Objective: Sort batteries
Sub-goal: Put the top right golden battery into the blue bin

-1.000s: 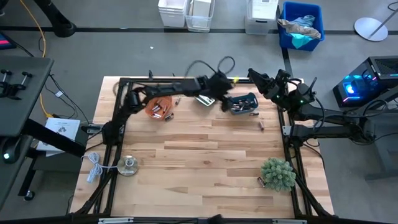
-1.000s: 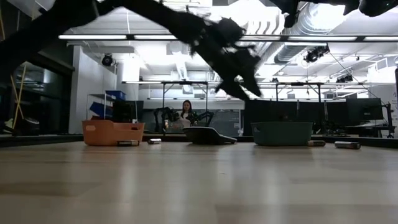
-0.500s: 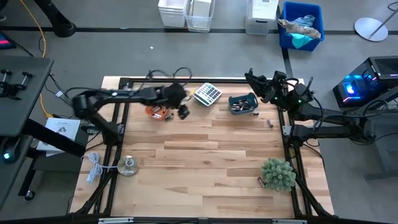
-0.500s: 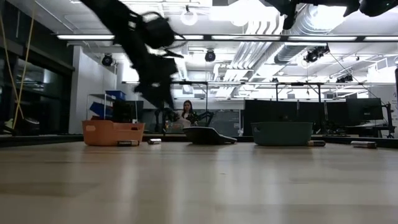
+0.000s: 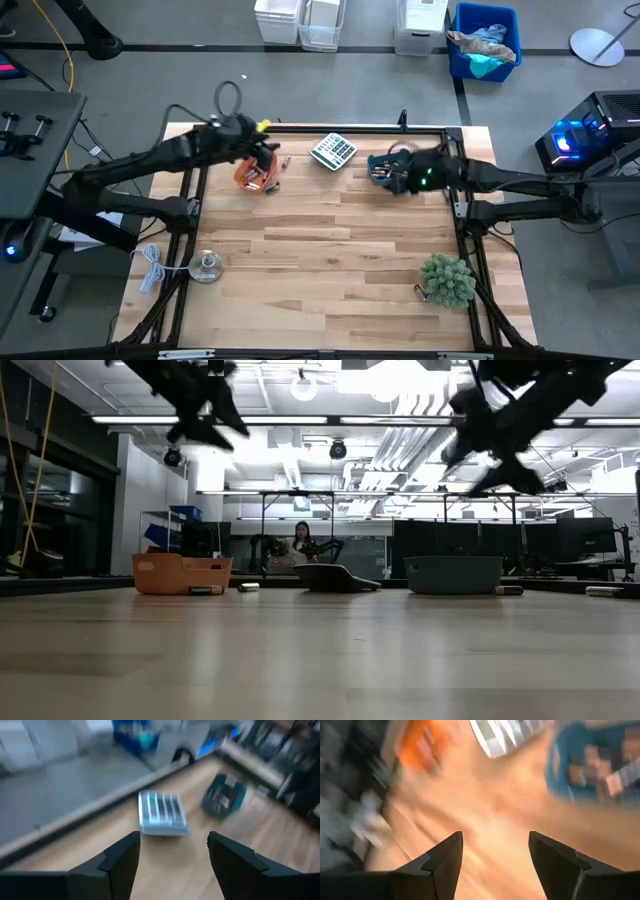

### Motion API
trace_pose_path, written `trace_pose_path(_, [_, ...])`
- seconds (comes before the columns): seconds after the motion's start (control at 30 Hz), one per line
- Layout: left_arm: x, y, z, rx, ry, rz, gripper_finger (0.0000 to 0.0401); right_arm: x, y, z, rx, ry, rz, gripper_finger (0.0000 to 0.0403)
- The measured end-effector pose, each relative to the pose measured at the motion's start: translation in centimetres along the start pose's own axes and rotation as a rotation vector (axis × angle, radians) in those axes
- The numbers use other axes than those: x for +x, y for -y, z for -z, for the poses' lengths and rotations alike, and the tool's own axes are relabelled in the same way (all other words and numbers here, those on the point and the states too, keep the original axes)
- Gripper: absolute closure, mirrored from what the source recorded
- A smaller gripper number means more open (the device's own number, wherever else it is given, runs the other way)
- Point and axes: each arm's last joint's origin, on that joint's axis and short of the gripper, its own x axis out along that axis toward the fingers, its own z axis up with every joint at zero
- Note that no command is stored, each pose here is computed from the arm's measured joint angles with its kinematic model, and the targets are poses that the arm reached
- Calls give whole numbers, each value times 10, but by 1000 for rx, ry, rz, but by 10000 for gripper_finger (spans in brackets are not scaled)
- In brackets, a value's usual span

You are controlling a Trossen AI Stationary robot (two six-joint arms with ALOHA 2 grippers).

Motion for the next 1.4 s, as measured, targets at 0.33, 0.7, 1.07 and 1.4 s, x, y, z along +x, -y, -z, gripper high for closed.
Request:
trace_pose_path(0.33, [-37,-12,-15,-55,171,18,181,4,-10,54,-94,-312,176,181])
trace_pose_path(0.7, [-20,-2,-27,-96,234,164,181,32,34,0,-148,-276,701,181])
trace_pose_path(1.07, [-20,-1,-26,-143,207,211,181,84,69,-26,-200,-371,724,181])
trace_pose_path(1.4, [-20,-1,-26,-150,206,212,181,84,79,-34,-555,-500,707,181])
